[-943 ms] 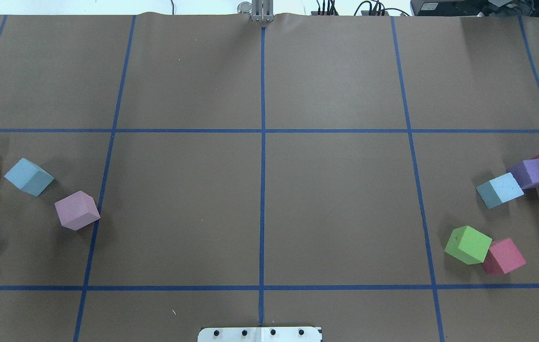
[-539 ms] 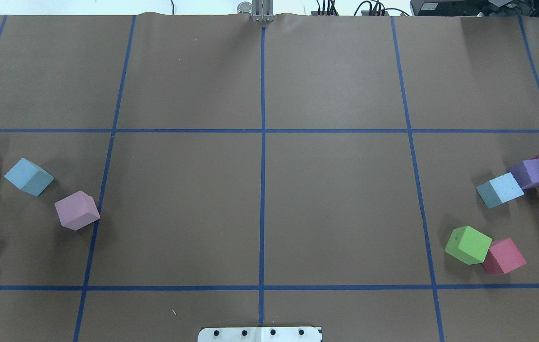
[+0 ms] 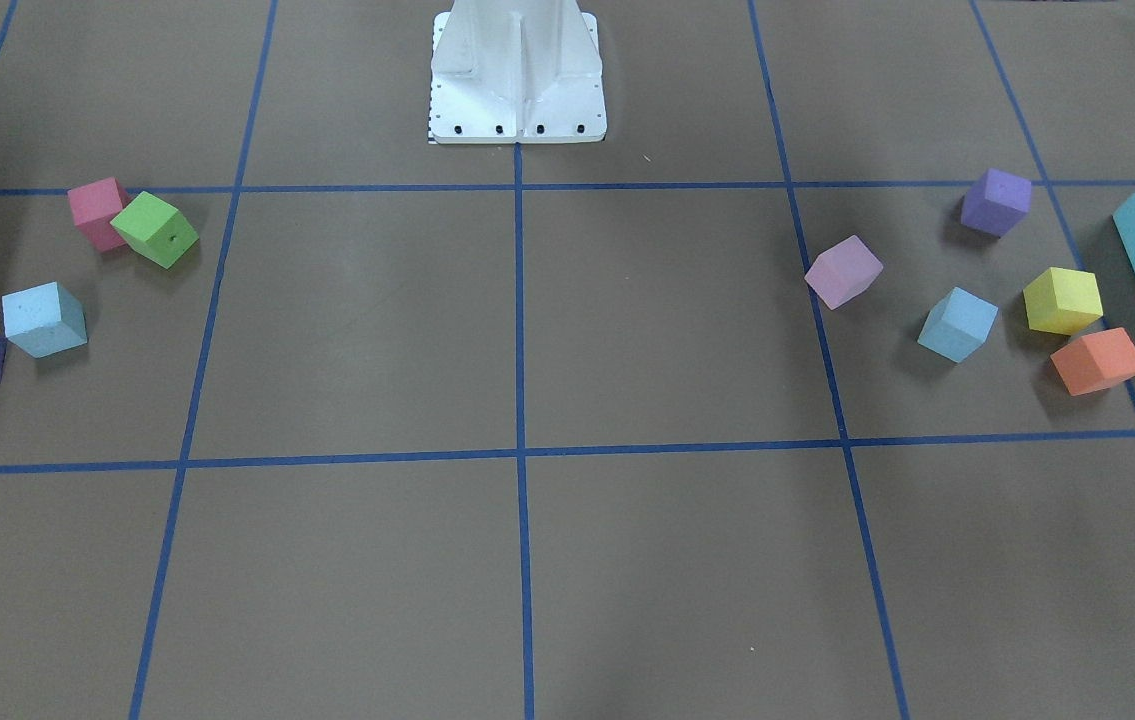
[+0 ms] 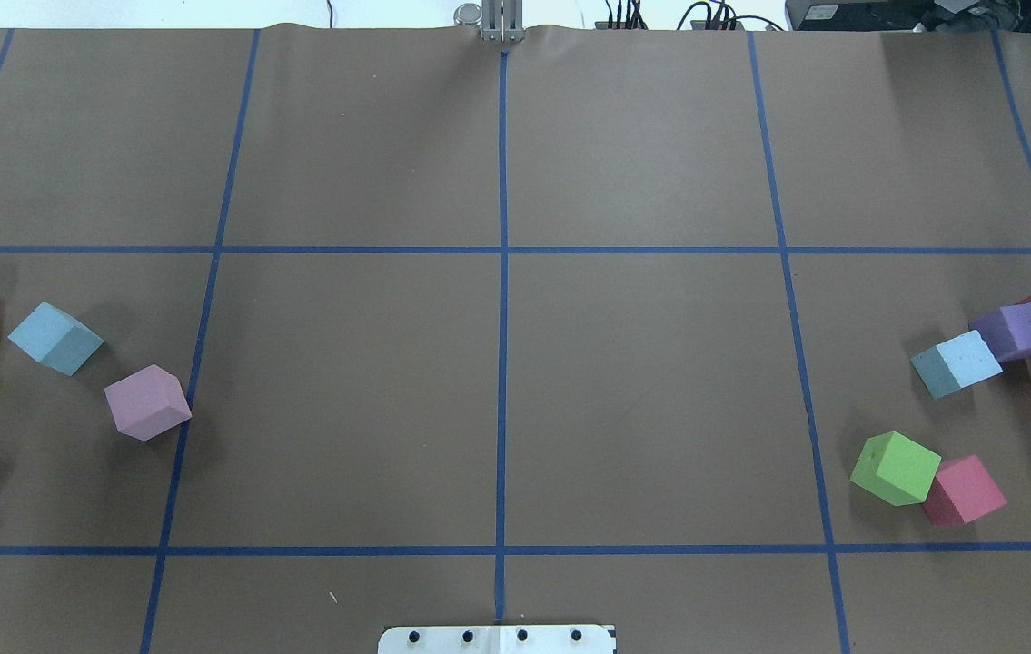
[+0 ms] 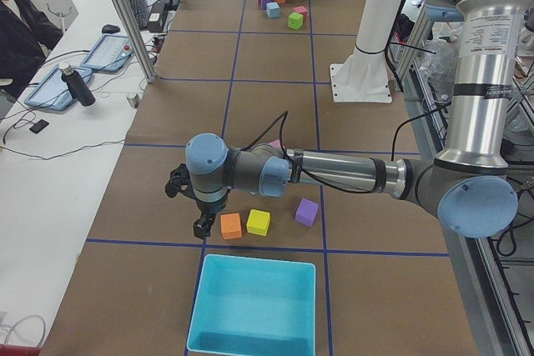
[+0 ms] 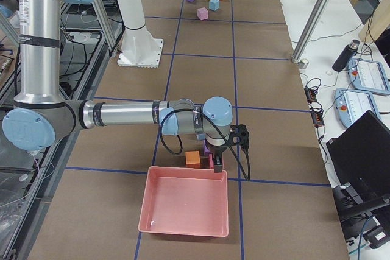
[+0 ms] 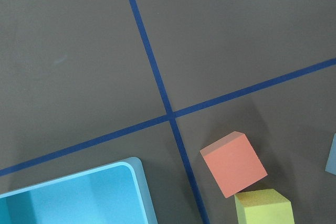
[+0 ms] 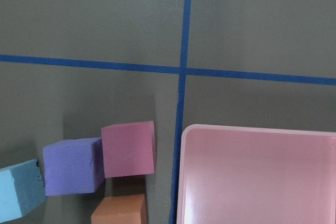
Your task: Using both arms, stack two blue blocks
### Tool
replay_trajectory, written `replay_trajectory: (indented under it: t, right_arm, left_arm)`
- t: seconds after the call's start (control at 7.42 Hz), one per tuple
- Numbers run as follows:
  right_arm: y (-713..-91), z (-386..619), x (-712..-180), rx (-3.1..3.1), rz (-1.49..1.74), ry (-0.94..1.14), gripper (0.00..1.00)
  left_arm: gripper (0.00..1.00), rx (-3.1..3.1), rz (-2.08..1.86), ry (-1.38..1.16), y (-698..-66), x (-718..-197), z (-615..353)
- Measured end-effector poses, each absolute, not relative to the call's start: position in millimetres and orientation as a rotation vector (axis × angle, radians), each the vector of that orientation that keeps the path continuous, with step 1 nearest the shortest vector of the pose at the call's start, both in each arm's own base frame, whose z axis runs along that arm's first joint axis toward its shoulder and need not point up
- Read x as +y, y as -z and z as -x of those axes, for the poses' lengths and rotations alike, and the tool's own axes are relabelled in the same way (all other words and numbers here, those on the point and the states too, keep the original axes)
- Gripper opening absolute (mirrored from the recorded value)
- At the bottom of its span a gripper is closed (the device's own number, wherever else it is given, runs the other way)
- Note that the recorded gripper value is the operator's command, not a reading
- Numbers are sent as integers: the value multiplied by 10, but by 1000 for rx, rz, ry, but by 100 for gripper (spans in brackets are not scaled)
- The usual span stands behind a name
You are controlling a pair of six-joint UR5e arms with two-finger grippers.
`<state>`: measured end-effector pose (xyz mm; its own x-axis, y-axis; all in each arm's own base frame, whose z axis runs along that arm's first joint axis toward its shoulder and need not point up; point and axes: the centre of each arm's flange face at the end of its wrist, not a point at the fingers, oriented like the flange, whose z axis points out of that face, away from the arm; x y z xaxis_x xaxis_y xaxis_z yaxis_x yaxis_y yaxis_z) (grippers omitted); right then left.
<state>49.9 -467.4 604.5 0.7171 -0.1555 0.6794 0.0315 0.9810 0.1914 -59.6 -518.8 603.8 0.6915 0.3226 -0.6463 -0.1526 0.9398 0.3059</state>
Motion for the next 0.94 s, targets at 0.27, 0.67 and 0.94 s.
replay_trajectory:
  t: [0.27, 0.67, 0.94]
  right_arm:
    - [-5839, -141, -4793, -785, -218, 203, 100]
    - [-5439, 669, -4971, -821, -232, 315, 100]
    - [-5308, 1225, -4913, -842, -222, 279, 100]
  left_arm:
    - [98, 763, -234, -265, -6042, -5182, 596]
    - [98, 765, -233, -263, -6053, -5169, 595]
    - [98, 765, -230, -262, -6071, -5163, 595]
